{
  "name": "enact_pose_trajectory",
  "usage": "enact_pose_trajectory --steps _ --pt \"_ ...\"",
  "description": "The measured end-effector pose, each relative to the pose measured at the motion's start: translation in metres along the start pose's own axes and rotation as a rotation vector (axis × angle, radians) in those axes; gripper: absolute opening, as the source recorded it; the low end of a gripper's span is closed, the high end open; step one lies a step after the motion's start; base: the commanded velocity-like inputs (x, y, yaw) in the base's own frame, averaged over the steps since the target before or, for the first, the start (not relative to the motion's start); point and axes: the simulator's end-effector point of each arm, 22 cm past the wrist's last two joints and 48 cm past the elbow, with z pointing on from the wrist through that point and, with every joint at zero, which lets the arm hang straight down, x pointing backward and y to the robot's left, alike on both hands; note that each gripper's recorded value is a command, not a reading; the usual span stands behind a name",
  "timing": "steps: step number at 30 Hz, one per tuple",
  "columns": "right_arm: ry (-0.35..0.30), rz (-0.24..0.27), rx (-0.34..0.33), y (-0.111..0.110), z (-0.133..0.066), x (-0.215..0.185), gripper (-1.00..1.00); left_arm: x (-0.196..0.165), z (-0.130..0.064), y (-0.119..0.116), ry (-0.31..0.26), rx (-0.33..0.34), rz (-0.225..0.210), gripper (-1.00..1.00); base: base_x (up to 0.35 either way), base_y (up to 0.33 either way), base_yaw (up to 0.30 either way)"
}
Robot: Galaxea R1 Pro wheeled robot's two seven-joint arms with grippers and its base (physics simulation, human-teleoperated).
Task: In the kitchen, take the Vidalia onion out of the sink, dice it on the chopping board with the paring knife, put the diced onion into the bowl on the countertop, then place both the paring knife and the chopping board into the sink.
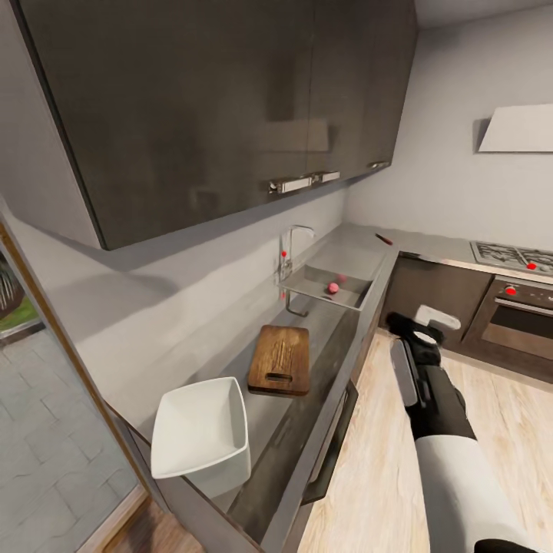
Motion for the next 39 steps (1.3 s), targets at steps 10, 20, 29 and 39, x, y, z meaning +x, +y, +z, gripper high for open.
enact_pose_trajectory --steps 10,20,29,39 --pt "0.305 0.44 -0.06 0.075 -0.036 0.061 1.0 0.0 0.0 -0.008 0.0 0.01 0.0 1.0 0.0 0.0 0.0" --pt "0.57 0.695 0.411 0.044 -0.101 0.149 1.0 -0.006 0.0 -0.007 -0.028 0.009 0.0 1.0 0.0 0.0 0.0" --pt "0.61 0.721 0.472 0.041 -0.112 0.159 1.0 -0.006 0.0 -0.007 -0.03 0.009 0.0 1.0 0.0 0.0 0.0" --pt "0.697 0.742 0.447 0.057 -0.123 0.172 1.0 -0.006 0.0 -0.007 -0.028 0.009 0.0 1.0 0.0 0.152 0.0"
